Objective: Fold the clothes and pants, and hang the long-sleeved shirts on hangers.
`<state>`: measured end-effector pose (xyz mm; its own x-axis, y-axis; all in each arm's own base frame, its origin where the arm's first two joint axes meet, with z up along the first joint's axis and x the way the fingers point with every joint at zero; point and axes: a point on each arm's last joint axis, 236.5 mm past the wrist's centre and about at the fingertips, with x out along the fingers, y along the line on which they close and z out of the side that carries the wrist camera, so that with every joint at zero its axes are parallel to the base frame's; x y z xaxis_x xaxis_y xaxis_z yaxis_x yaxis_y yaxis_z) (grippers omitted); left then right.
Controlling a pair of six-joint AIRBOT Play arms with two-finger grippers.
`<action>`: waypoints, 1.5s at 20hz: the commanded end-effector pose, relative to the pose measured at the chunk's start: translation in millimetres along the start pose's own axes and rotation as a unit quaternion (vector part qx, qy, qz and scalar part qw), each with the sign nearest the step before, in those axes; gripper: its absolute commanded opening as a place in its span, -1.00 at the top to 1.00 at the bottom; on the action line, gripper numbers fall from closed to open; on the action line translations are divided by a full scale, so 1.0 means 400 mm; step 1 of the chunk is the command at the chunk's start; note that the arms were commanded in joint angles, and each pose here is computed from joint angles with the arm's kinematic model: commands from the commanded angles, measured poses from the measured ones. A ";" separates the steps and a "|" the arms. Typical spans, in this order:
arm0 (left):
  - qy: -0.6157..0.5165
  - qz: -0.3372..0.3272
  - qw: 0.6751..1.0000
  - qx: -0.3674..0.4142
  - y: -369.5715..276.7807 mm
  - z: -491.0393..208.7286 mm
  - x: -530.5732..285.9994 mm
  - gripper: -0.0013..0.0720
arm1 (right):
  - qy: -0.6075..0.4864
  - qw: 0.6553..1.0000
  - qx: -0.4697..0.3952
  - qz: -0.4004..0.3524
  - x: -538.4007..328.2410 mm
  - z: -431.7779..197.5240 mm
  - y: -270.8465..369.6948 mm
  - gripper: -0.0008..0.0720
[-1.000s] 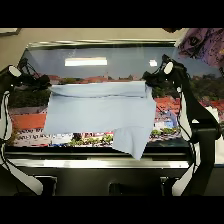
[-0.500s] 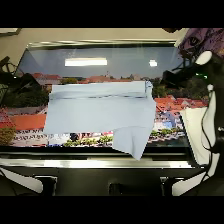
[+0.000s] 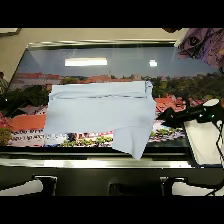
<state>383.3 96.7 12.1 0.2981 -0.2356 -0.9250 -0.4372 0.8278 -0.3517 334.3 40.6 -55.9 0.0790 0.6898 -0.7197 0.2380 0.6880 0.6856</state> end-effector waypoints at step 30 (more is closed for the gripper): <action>0.061 -0.153 0.983 -0.077 0.129 -0.224 0.171 -0.67 | -0.025 0.998 -0.056 0.012 0.136 -0.041 0.070 0.90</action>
<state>305.7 83.9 -75.7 0.3408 -0.5061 -0.7923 -0.4737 0.6355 -0.6097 330.3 100.2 -76.3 0.1334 0.6929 -0.7086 0.1356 0.6955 0.7056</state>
